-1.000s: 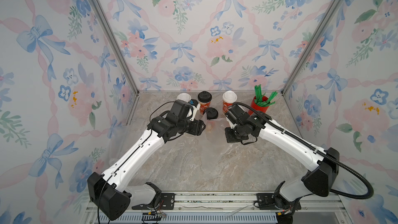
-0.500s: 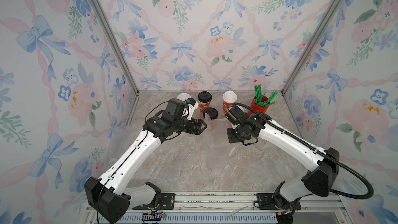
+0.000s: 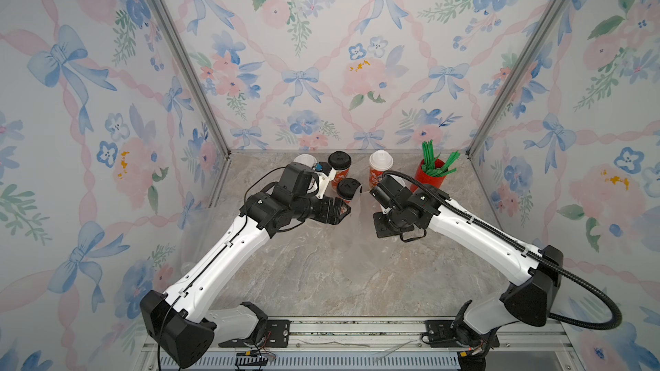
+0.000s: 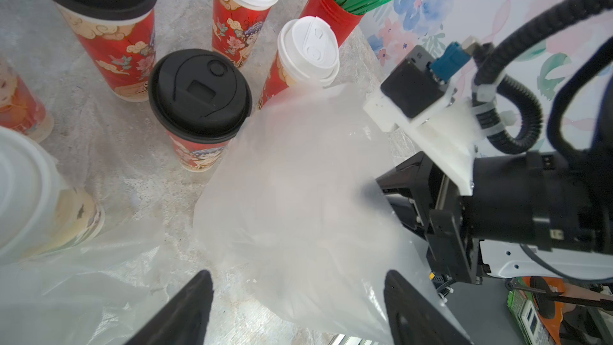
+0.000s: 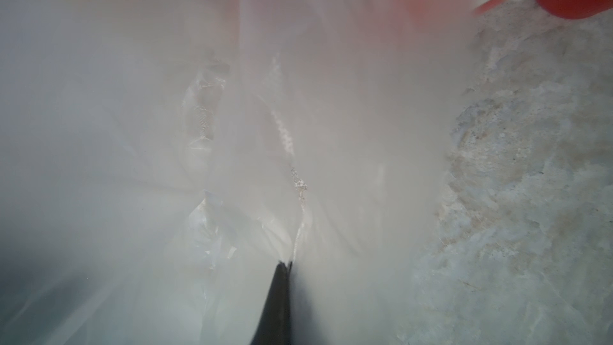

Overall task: Pack milk tea into plastic carrier bags
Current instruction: Adjust the plastic carrier bag at the center of the board.

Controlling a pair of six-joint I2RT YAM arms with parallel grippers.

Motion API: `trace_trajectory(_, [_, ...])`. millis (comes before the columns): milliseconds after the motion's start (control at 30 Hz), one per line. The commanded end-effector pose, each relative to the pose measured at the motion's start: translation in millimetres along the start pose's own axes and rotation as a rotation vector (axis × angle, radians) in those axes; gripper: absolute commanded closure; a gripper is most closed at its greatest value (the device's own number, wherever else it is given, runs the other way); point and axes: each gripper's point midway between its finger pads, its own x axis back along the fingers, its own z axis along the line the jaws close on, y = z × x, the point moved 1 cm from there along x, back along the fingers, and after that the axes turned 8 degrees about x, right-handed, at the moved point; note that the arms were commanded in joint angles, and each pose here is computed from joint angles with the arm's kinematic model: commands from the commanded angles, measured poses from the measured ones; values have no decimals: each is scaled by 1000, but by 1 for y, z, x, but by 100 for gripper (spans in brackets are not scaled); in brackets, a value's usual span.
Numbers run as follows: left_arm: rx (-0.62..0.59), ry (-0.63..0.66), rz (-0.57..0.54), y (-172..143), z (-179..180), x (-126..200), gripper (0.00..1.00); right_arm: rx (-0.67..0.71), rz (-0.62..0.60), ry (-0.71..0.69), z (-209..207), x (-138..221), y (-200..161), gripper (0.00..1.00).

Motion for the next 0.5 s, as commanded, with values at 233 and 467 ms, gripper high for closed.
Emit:
trace_trajectory(233, [-42,79,-71,13,-27,-1,9,-30,-68,18,10,34,9,100])
trace_trajectory(467, [-47,272,-5,-14,2,-18,9,-143,-132,50,12,35,13,100])
